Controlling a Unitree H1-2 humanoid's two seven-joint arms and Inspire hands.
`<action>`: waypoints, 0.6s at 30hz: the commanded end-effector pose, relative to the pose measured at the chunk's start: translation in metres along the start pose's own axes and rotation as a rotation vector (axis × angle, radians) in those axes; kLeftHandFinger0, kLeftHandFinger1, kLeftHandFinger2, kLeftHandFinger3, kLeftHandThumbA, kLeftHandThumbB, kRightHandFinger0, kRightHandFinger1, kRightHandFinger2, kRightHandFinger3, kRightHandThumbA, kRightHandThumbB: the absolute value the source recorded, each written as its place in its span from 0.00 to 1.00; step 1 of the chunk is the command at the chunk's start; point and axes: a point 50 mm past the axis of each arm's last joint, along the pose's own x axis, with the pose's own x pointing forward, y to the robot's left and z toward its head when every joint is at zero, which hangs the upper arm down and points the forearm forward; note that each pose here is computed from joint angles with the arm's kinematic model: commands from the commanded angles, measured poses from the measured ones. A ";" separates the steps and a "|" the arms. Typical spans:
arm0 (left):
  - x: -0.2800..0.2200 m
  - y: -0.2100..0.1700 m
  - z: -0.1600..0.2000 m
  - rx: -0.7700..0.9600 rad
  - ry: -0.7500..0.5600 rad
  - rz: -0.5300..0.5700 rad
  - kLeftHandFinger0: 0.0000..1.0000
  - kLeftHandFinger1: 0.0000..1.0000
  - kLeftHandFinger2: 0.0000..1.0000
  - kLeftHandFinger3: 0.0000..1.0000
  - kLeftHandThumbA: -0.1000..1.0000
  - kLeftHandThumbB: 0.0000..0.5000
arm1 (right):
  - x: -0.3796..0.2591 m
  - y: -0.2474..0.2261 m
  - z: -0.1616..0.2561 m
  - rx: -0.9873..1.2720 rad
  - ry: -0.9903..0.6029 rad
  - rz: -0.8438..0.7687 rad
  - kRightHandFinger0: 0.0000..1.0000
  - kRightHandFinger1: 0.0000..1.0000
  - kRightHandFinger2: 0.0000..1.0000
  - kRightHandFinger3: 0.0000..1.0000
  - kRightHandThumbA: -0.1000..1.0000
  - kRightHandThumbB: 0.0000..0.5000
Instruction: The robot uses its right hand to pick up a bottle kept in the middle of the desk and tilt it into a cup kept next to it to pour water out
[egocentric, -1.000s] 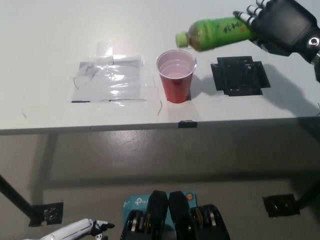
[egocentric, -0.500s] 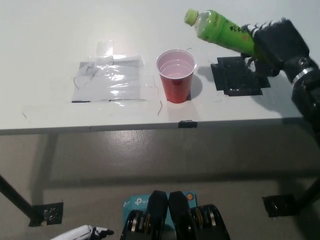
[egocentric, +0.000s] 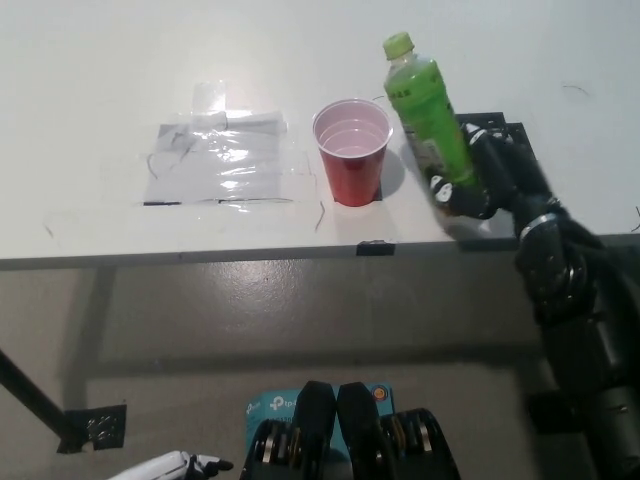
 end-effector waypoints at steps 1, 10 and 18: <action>-0.007 -0.007 -0.001 -0.005 0.007 0.020 1.00 1.00 1.00 1.00 0.78 0.72 | 0.010 -0.019 0.030 0.300 -0.171 -0.108 0.00 0.00 0.00 0.29 0.00 0.01; -0.007 -0.021 -0.009 -0.048 0.003 0.016 1.00 1.00 1.00 1.00 0.75 0.68 | 0.004 0.006 0.033 0.270 -0.371 -0.341 0.00 0.00 0.00 0.36 0.00 0.00; -0.008 -0.025 -0.008 -0.063 0.009 0.010 1.00 1.00 1.00 1.00 0.78 0.75 | -0.001 -0.016 0.019 0.065 -0.435 -0.526 0.48 0.43 0.13 0.43 0.00 0.01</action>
